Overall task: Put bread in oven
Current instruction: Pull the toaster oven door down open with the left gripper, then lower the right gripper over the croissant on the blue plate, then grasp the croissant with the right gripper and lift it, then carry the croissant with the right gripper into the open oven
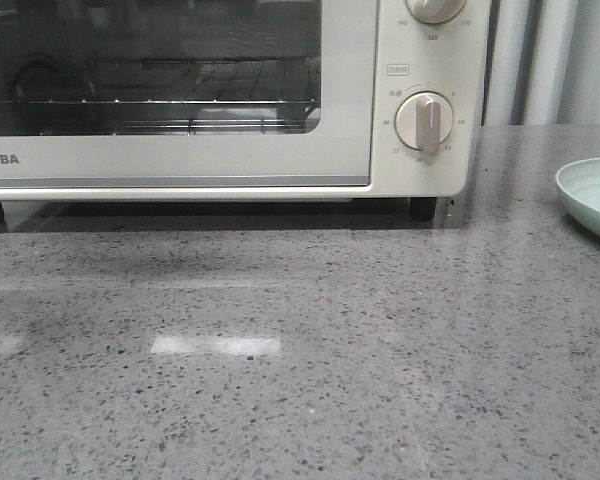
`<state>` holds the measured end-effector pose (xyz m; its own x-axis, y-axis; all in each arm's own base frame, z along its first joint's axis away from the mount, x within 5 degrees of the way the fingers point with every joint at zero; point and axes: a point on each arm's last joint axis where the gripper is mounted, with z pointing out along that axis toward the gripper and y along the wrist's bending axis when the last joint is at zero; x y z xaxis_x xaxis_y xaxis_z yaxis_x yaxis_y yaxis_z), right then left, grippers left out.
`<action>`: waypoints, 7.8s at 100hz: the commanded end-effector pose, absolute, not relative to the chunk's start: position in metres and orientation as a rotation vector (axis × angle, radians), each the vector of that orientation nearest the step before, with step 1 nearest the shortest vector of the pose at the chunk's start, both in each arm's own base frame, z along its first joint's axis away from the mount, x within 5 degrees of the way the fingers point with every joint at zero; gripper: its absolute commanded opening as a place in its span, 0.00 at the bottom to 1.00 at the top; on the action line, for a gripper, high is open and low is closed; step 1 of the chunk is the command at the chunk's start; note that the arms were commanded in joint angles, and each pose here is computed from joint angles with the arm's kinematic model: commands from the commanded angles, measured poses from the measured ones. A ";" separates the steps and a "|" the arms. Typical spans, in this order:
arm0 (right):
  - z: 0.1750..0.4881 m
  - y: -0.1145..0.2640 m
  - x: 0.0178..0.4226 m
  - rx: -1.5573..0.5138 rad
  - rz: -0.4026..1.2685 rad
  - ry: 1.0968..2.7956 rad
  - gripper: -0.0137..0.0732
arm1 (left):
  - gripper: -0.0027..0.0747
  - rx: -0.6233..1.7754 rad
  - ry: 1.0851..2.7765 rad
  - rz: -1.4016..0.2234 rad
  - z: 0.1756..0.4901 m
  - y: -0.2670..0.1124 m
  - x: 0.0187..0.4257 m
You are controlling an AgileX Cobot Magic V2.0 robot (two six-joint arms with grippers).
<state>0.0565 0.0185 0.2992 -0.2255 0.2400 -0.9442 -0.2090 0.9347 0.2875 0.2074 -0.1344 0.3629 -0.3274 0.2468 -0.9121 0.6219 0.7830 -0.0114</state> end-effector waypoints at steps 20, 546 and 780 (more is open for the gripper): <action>0.327 0.017 0.056 0.025 0.417 1.622 0.08 | 0.01 0.580 1.951 -0.505 0.350 -0.127 0.193; 0.417 0.086 0.112 -0.999 0.576 1.961 0.08 | 0.01 0.393 1.272 -0.684 0.419 -0.037 0.037; 0.383 0.268 0.225 -1.299 0.089 1.618 0.10 | 0.01 0.362 1.225 -0.665 0.423 -0.034 0.038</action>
<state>0.2244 0.2719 0.3572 0.0471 -0.7334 -0.6782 -0.8389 0.3396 -0.4254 0.0394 -0.0380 0.4091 0.1296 -0.2104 -0.9690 0.6551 0.7518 -0.0756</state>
